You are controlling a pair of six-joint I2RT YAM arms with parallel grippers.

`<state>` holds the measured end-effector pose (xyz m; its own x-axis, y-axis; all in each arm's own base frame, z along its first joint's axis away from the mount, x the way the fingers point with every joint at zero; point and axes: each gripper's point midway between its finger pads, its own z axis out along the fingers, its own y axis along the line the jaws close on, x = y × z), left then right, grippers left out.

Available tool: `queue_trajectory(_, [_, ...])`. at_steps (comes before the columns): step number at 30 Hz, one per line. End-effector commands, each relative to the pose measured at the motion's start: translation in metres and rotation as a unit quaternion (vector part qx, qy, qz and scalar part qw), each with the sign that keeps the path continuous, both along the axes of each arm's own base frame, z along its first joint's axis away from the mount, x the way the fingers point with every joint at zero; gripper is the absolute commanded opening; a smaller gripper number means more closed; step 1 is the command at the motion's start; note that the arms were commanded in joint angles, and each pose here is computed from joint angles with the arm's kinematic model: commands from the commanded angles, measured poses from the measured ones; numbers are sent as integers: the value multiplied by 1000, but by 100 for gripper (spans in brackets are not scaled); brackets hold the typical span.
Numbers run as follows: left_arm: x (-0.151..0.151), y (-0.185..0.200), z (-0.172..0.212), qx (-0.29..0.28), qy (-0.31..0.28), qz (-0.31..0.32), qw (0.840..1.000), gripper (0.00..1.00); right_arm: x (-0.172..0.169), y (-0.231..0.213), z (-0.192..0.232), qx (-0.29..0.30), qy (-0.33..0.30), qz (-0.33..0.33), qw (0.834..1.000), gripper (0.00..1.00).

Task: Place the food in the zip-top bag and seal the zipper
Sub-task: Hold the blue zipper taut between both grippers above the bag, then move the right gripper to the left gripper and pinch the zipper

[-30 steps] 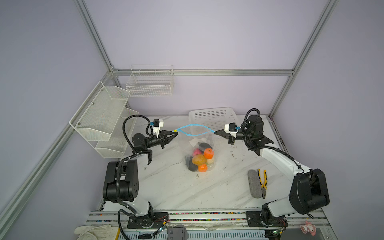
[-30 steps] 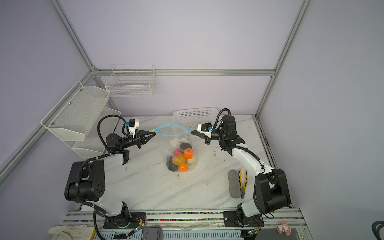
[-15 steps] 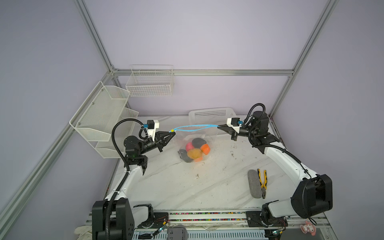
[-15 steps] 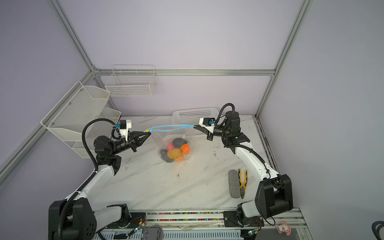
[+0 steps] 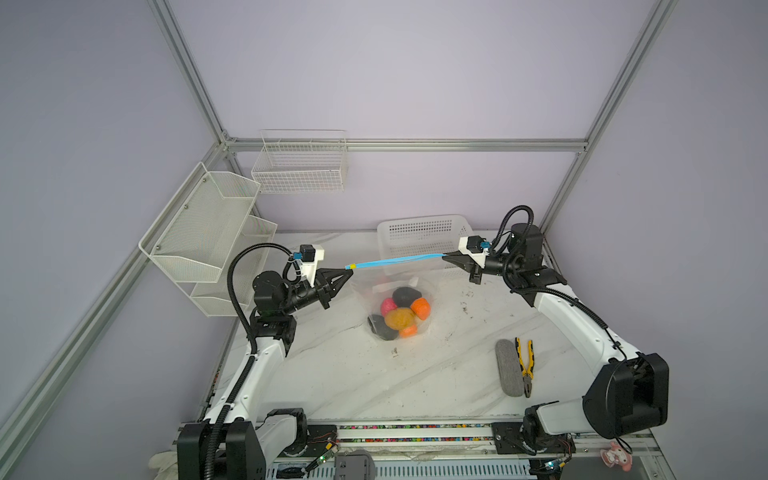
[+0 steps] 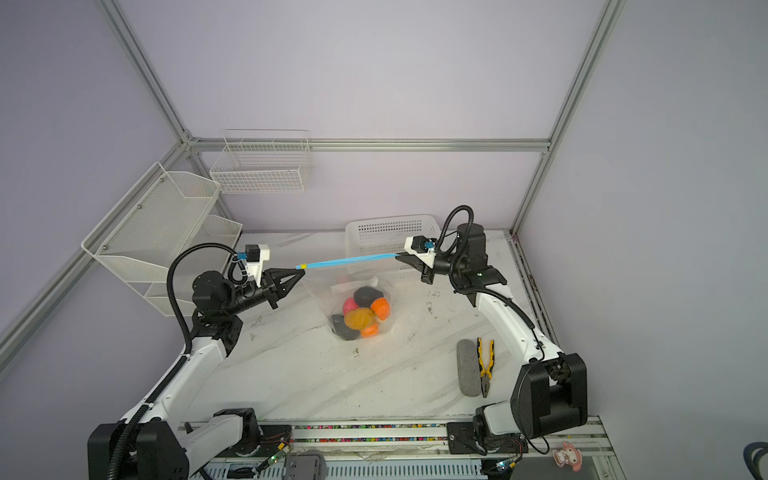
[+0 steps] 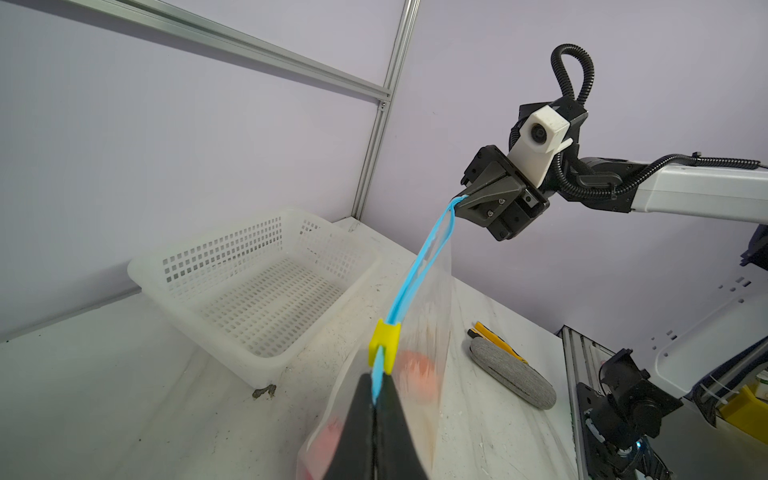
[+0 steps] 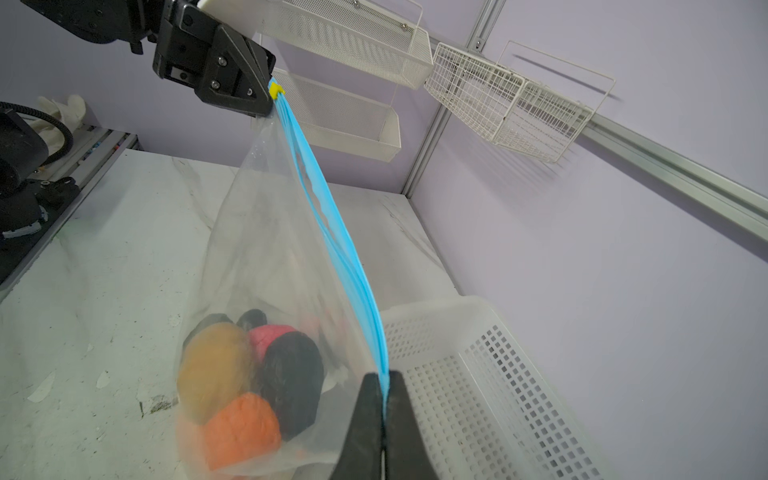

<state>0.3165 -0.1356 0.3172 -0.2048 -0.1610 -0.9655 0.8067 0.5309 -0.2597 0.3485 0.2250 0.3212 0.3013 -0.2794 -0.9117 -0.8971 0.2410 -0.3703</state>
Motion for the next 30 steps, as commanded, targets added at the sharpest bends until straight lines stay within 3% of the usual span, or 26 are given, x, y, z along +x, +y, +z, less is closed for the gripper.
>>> queue_trajectory(1, [0, -4, 17, 9, -38, 2, 999, 0, 2, -6, 8, -9, -15, 0, 1000, 0])
queue_trajectory(2, [-1, -5, 16, 9, -39, 0, 999, 0, 3, -6, 6, -9, -12, 1, 1000, 5])
queue_trajectory(4, [-3, -7, 16, 11, -42, -3, 999, 0, 2, -5, 6, -9, -8, 2, 1000, 29])
queue_trajectory(8, [-8, -10, 21, 18, -58, -7, 998, 0, -9, -3, 16, -4, -9, 18, 1000, 46])
queue_trajectory(19, [-25, -29, 38, 56, -121, -46, 990, 0, -74, 88, 39, -27, -41, 142, 989, 58])
queue_trajectory(30, [-32, -35, 43, 73, -145, -57, 985, 0, -84, 157, 28, -77, -26, 202, 976, 61])
